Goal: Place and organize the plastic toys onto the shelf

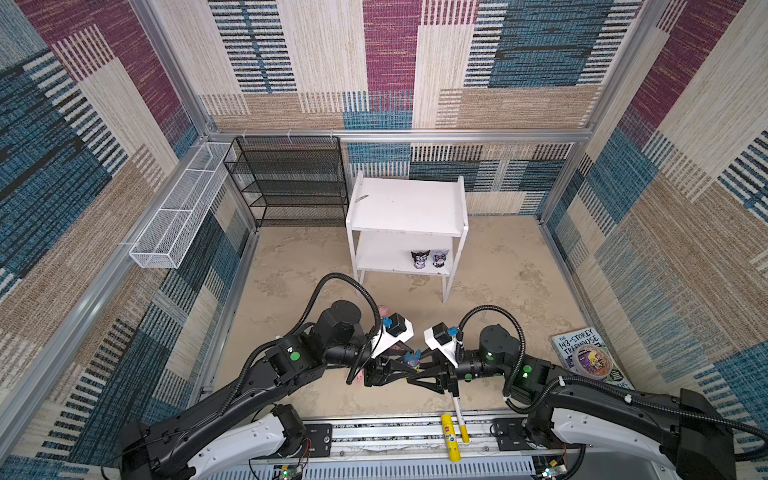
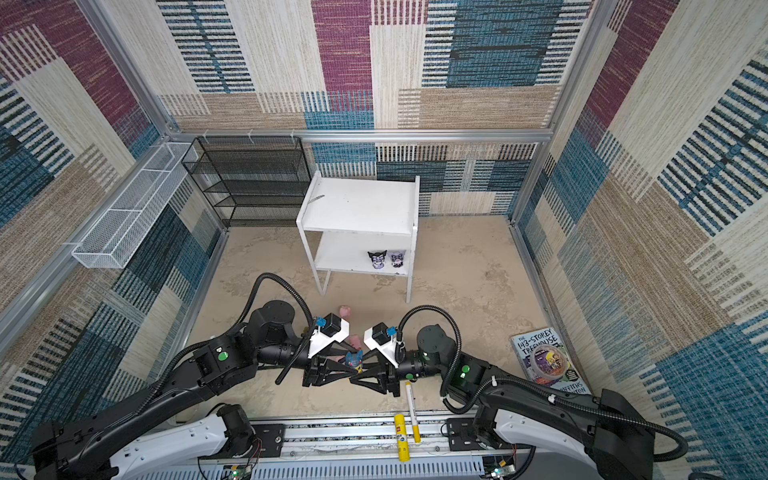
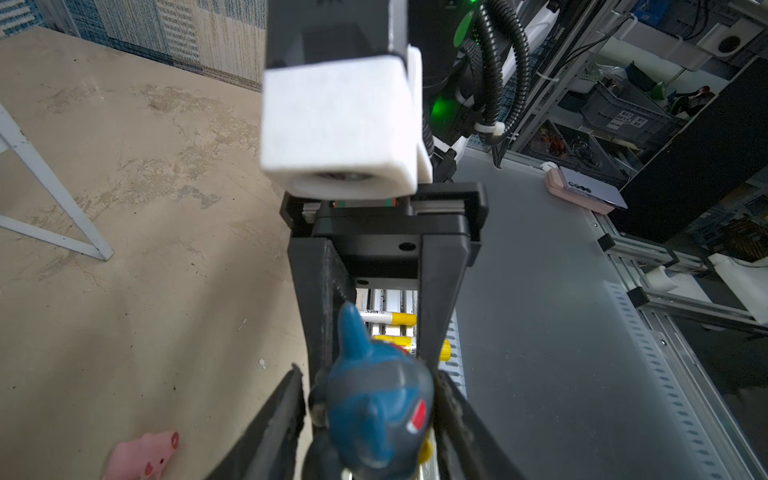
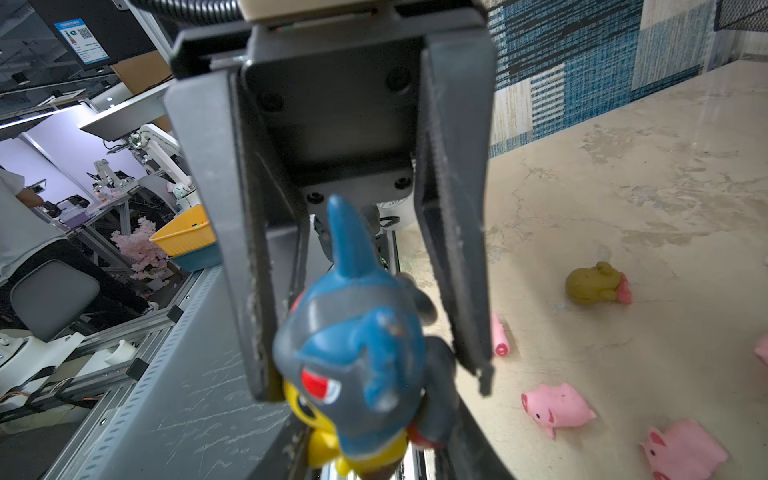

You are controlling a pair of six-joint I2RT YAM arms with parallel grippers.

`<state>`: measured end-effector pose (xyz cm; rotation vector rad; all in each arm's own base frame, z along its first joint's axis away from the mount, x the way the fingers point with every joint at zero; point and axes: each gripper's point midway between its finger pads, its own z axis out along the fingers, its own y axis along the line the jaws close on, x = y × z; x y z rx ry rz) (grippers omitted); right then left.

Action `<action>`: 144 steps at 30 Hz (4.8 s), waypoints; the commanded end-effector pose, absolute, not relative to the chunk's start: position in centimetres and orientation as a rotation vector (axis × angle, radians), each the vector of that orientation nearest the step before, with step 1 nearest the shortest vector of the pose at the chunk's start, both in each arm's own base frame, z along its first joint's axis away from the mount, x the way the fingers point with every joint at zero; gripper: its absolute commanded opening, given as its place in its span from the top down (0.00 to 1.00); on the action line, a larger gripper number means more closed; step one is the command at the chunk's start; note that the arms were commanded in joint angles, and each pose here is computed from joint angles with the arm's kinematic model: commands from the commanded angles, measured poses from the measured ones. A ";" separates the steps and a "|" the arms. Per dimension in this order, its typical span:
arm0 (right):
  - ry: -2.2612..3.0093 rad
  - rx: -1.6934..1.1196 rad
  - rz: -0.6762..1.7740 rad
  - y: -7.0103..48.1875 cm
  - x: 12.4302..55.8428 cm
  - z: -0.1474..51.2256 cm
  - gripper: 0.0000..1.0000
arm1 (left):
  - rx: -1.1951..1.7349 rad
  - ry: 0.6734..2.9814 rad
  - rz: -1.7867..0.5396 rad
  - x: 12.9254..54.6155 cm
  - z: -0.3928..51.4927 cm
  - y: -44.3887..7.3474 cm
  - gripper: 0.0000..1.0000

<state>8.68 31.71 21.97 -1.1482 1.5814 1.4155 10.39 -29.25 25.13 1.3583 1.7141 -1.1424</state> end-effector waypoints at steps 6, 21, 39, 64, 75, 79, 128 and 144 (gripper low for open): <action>1.524 -1.152 1.398 32.1 9.1 23.3 0.68 | 1.357 1.748 -1.138 10.9 24.7 -29.7 0.68; 1.696 -0.987 1.266 30.1 11.1 20.7 0.23 | 1.190 1.639 -0.845 16.0 25.5 -29.5 0.85; 1.714 -0.743 1.158 25.1 11.9 21.3 0.14 | 1.178 1.439 -0.568 26.7 27.1 -30.6 0.89; 1.702 -0.730 1.145 24.9 12.2 21.6 0.13 | 1.189 1.223 -0.350 33.6 26.9 -29.1 0.93; 1.703 -0.724 1.146 24.8 12.2 21.5 0.13 | 1.142 1.217 -0.367 36.3 26.4 -28.5 0.93; 1.703 -0.724 1.146 24.8 12.2 21.6 0.13 | 1.142 1.217 -0.353 37.0 26.2 -28.6 0.92; 1.700 -0.692 1.163 24.3 12.0 21.4 0.13 | 1.132 1.219 -0.294 40.7 24.6 -29.1 0.83; 1.687 -0.703 1.168 24.5 12.0 21.7 0.13 | 1.110 1.223 -0.274 40.4 25.3 -28.6 0.56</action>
